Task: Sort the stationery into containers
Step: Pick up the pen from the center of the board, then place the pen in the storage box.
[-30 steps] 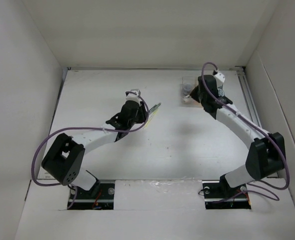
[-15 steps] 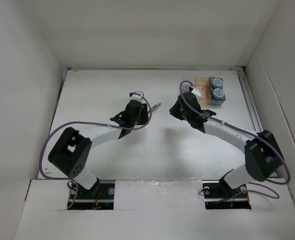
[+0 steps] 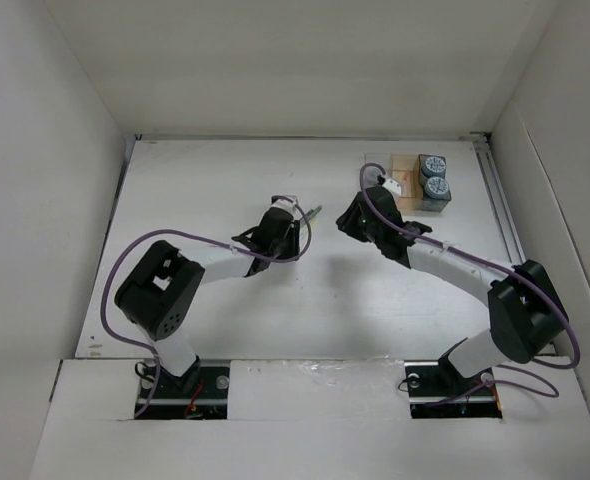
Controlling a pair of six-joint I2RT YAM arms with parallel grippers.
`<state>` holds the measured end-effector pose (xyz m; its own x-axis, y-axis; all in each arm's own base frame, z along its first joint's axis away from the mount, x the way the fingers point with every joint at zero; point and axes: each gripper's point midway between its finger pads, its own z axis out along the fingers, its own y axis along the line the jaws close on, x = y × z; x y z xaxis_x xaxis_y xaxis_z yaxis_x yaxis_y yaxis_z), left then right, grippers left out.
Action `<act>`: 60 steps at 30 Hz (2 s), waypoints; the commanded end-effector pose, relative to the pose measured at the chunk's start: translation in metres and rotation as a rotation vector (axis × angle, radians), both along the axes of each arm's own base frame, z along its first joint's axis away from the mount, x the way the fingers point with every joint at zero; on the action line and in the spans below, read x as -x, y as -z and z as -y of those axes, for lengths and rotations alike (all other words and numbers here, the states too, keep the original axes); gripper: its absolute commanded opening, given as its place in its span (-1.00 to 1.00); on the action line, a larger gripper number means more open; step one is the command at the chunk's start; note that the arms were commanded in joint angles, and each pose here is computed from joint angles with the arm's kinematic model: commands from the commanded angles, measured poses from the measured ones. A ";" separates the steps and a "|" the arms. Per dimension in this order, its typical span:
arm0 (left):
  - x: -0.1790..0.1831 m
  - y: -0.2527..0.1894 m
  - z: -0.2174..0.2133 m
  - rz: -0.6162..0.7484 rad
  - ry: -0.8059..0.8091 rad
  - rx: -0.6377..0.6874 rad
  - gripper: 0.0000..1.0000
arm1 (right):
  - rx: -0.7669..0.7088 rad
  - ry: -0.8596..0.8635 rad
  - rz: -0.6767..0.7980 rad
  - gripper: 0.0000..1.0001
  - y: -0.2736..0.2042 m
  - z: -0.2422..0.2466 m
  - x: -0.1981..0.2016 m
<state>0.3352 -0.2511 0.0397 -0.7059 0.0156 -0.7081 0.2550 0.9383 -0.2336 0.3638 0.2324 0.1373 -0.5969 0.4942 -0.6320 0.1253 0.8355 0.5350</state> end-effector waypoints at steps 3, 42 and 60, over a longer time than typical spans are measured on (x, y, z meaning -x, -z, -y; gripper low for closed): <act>-0.015 -0.017 0.016 0.048 0.028 0.026 -0.49 | -0.058 -0.015 0.054 -0.23 -0.015 -0.008 -0.004; 0.031 -0.092 0.084 0.140 0.209 0.292 -0.96 | -0.145 0.049 0.085 0.26 -0.035 0.017 0.024; 0.054 -0.123 0.100 0.153 0.310 0.460 -0.96 | -0.145 -0.057 0.063 -0.54 -0.025 -0.017 0.018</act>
